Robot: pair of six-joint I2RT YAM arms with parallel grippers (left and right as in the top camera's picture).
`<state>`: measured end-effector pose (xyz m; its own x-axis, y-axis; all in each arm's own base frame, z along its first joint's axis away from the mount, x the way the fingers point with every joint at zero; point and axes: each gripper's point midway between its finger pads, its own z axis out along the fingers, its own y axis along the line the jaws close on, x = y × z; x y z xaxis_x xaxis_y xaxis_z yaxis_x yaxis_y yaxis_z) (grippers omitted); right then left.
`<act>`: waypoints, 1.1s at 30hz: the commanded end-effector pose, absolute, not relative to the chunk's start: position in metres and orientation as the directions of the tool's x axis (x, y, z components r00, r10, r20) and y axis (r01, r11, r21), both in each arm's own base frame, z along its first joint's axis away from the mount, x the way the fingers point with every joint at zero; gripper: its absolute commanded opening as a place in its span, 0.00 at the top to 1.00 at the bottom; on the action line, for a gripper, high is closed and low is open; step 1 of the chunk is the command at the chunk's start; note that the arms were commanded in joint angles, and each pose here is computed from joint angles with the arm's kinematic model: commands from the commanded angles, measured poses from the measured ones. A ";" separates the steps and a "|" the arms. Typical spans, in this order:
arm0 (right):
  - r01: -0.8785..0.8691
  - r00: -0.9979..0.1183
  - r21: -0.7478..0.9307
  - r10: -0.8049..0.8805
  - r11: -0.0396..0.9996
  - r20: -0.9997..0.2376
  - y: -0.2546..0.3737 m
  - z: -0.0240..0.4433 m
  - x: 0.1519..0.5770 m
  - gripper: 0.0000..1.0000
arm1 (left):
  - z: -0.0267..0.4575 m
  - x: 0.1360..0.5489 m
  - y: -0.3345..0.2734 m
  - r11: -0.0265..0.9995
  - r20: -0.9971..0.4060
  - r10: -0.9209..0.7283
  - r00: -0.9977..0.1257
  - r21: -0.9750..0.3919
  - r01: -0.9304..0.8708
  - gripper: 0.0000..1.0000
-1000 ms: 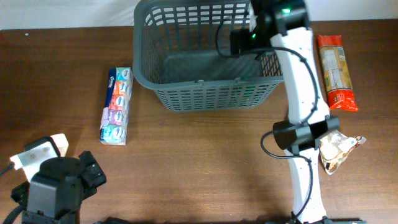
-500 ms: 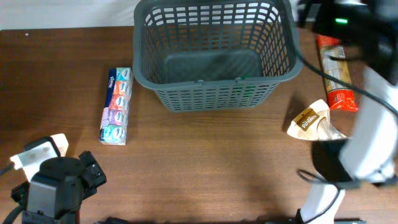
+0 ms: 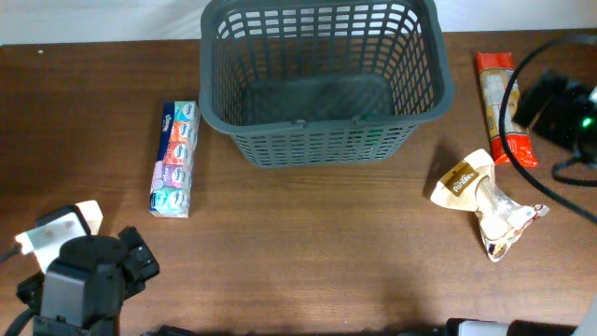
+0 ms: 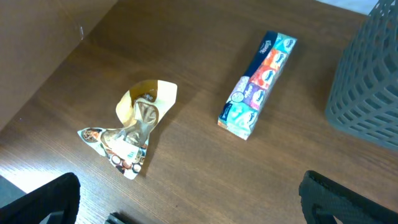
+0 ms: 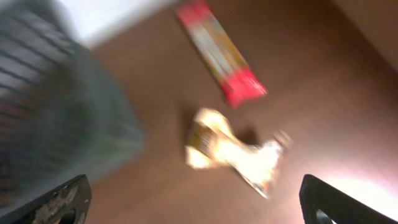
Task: Pack container
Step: 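Move the right gripper down toward the crumpled brown-and-white pouch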
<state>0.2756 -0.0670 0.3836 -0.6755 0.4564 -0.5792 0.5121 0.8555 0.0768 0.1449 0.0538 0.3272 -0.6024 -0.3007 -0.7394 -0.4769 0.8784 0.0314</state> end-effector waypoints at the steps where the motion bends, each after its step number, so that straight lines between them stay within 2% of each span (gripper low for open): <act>1: 0.509 -0.755 -0.079 0.401 0.857 -0.519 -0.090 0.354 0.261 0.01 | 0.325 0.145 0.054 0.874 -0.734 -0.311 -0.604 0.028 -0.485 0.00; 4: 0.506 -0.789 -0.109 0.408 0.855 -0.460 -0.095 0.329 0.264 0.01 | 0.325 0.145 0.054 0.874 -0.734 -0.311 -0.604 0.028 -0.485 0.00; 9: 0.507 -0.842 -0.292 0.391 0.811 -0.372 -0.120 0.299 0.257 0.01 | 0.325 0.145 0.054 0.874 -0.734 -0.311 -0.604 0.029 -0.485 0.00; 12: 0.488 -0.861 -0.296 0.397 0.821 -0.319 -0.117 0.284 0.258 0.01 | 0.325 0.145 0.054 0.874 -0.734 -0.311 -0.604 0.029 -0.485 0.01; 15: 0.467 -0.872 -0.207 0.408 0.860 -0.270 -0.101 0.270 0.266 0.01 | 0.325 0.145 0.054 0.874 -0.734 -0.311 -0.604 0.029 -0.485 0.00; 20: 0.402 -0.892 0.132 0.420 0.906 -0.169 -0.041 0.258 0.285 0.01 | 0.325 0.145 0.054 0.874 -0.734 -0.311 -0.604 0.029 -0.485 0.00; 23: 0.392 -0.876 0.238 0.440 0.889 -0.199 -0.029 0.262 0.303 0.01 | 0.325 0.145 0.054 0.874 -0.734 -0.311 -0.604 0.029 -0.485 0.00; 25: 0.557 -0.775 0.246 0.603 0.794 -0.189 -0.039 0.263 0.308 0.01 | 0.325 0.145 0.054 0.874 -0.734 -0.311 -0.604 0.028 -0.485 0.00; 27: 0.742 -0.612 0.243 0.779 0.625 -0.135 -0.050 0.260 0.303 0.01 | 0.325 0.145 0.054 0.874 -0.734 -0.311 -0.604 0.029 -0.485 0.00; 30: 0.931 -0.312 0.182 0.948 0.318 -0.061 -0.068 0.253 0.283 0.01 | 0.325 0.145 0.054 0.874 -0.734 -0.311 -0.604 0.029 -0.485 0.00; 33: 0.996 0.010 0.093 1.000 -0.008 -0.021 -0.084 0.246 0.258 0.01 | 0.325 0.145 0.054 0.874 -0.734 -0.311 -0.604 0.028 -0.485 0.01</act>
